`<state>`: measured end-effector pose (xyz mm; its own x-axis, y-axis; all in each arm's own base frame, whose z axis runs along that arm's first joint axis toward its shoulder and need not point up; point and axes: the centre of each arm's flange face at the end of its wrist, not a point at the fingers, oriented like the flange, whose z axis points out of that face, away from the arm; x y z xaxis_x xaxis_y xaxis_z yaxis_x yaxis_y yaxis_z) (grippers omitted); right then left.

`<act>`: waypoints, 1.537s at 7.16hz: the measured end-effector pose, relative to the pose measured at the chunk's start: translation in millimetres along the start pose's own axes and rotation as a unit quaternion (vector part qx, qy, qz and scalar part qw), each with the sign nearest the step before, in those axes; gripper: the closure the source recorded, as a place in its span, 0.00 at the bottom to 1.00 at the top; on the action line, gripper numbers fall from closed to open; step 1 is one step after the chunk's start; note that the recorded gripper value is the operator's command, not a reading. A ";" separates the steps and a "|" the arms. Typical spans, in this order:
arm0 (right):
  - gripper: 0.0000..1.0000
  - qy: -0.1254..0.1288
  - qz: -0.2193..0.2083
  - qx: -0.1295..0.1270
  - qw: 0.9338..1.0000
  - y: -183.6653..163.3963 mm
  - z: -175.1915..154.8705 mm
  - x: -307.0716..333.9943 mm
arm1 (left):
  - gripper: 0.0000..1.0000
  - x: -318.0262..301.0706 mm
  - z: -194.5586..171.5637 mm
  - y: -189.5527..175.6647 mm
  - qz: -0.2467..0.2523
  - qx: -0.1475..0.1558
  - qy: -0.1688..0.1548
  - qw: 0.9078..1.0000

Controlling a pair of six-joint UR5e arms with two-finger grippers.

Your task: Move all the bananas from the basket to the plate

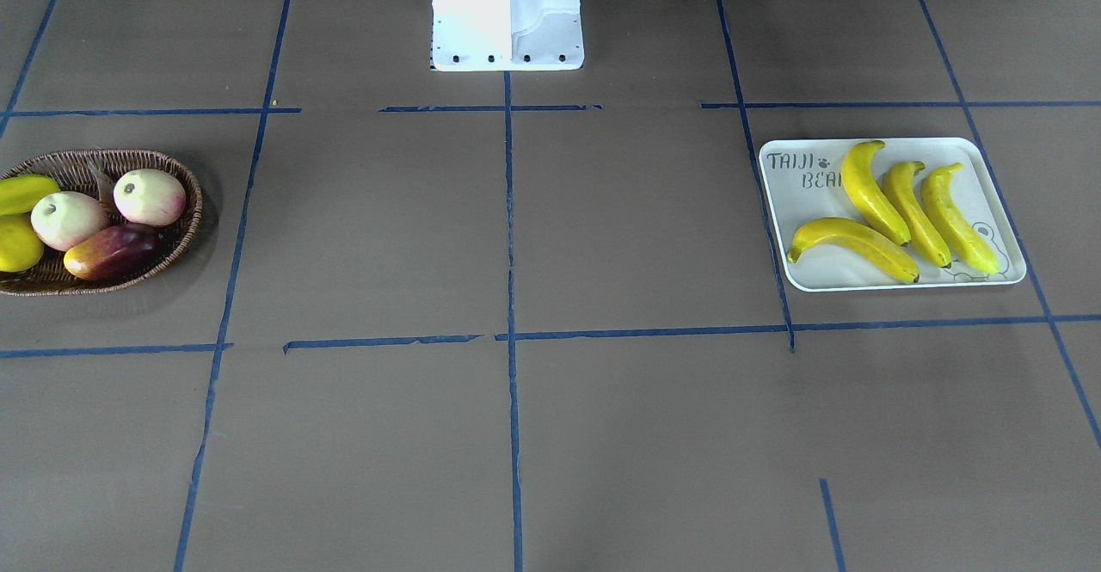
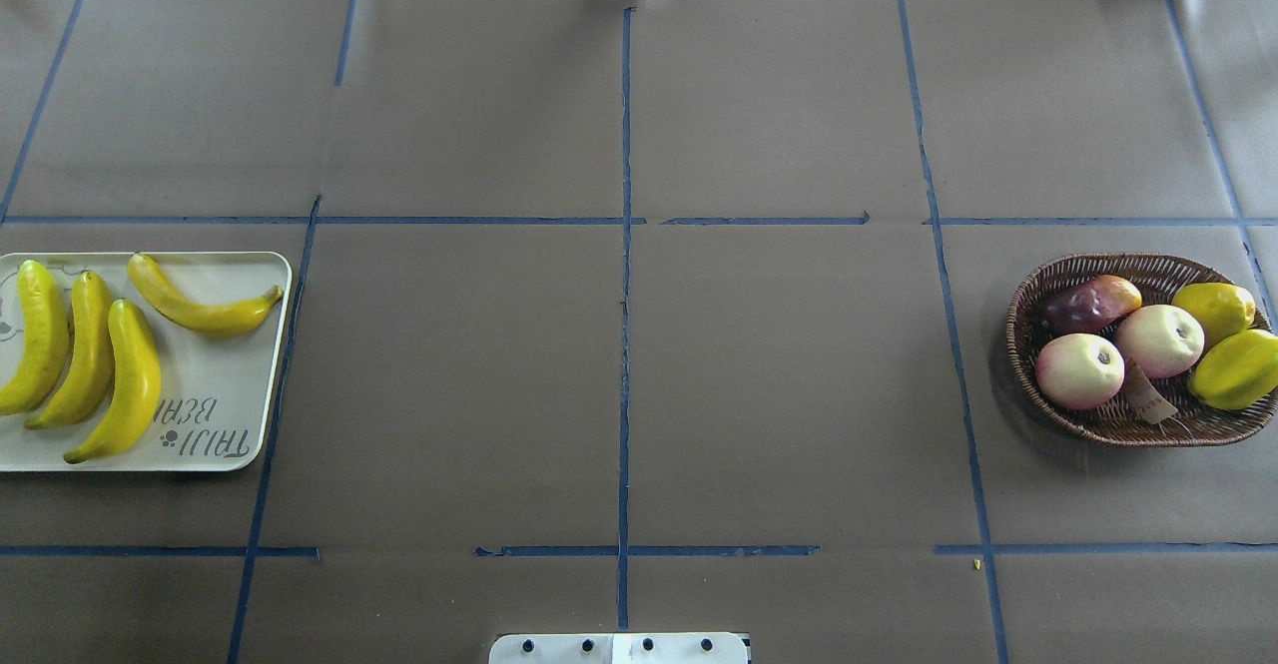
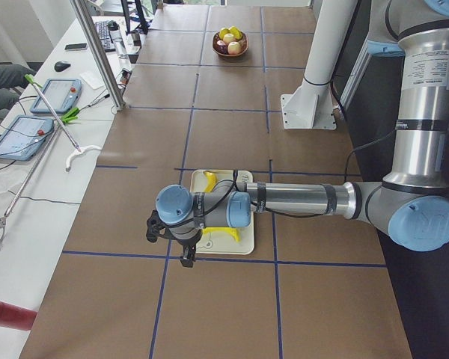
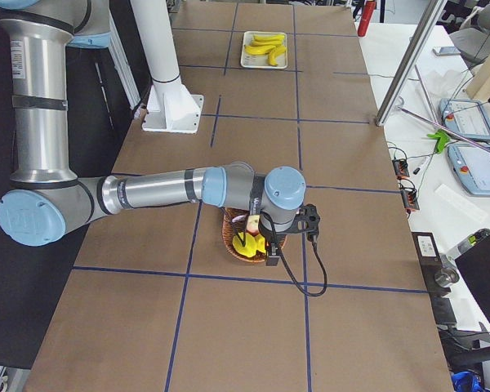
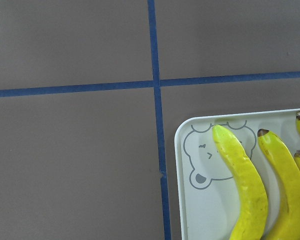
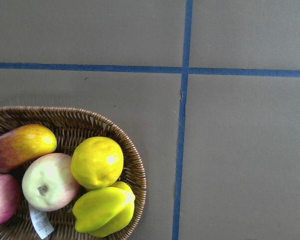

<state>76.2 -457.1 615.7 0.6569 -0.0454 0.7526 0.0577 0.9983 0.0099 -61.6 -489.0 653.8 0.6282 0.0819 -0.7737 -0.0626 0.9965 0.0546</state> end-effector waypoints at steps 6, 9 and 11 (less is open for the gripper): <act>0.00 -0.002 0.006 0.012 1.000 15.5 21.5 37.2 | 0.00 1.1 -0.3 -2.2 -0.002 0.001 0.000 1.000; 0.00 -0.002 0.010 0.017 1.000 16.0 17.6 39.6 | 0.00 1.8 -1.1 -3.6 -0.001 0.002 0.000 1.000; 0.00 0.001 0.024 0.021 0.999 14.1 13.5 40.3 | 0.00 1.7 -1.0 -3.5 -0.001 0.002 0.000 1.000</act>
<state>93.4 -444.4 655.1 0.6595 0.0022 0.7517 -0.0053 1.0000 0.0017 -61.0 -492.3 651.6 0.6283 0.0789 -0.7740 -0.0581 0.9968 0.0544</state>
